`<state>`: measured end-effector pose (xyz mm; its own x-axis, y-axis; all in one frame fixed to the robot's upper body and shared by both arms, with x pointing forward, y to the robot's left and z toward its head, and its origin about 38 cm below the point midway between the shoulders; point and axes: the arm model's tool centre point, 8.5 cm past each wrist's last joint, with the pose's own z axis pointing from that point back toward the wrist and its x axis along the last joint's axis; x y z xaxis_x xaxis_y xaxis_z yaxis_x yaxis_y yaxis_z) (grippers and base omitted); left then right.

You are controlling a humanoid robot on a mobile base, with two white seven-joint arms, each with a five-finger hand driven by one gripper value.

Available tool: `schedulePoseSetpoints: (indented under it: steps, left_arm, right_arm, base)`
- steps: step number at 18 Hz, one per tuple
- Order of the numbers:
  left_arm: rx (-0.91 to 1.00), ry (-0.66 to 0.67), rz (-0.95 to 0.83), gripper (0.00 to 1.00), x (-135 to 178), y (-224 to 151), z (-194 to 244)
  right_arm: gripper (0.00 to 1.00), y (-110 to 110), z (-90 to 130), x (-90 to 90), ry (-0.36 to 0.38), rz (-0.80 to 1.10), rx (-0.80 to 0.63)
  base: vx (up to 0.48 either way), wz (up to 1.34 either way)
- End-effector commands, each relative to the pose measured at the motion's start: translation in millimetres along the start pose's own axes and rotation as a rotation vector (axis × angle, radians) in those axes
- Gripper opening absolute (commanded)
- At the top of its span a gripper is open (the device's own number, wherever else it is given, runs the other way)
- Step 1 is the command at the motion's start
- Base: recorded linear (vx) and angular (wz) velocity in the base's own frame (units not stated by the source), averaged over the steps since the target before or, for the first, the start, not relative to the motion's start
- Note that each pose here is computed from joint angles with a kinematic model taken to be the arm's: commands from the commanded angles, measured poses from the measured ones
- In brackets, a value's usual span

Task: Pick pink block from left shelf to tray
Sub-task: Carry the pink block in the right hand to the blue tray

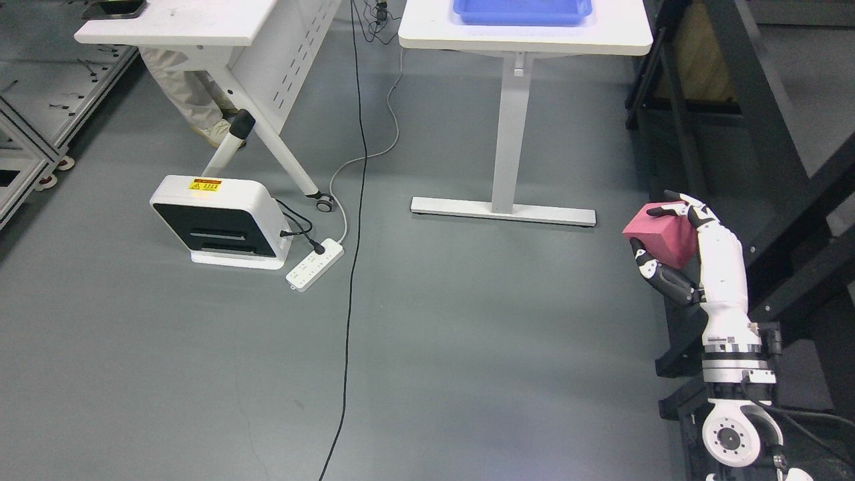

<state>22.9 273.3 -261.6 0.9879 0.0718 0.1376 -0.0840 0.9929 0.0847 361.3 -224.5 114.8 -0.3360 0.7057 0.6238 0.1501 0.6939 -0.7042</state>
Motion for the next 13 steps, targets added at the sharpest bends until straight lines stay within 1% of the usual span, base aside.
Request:
schedulePoseSetpoints:
  steps: [1,9,13]
  left_arm:
    - [0.017,-0.013,-0.004,1.0,7.9,10.8,-0.6]
    - [0.017,-0.013,-0.004,1.0,7.9,10.8,-0.6]
    - [0.017,-0.014,-0.004,1.0,8.9,10.7,-0.6]
  right_arm:
    - [0.04,-18.0,-9.9,-5.1,-0.007,0.03,-0.036]
    - [0.04,-18.3,-9.9,-5.5,-0.006,0.031,-0.035]
    - [0.04,-18.3,-9.9,-5.5,-0.006,0.031,-0.035]
  base:
    - [0.059,0.3]
    - [0.123,0.33]
    - [0.197,0.02]
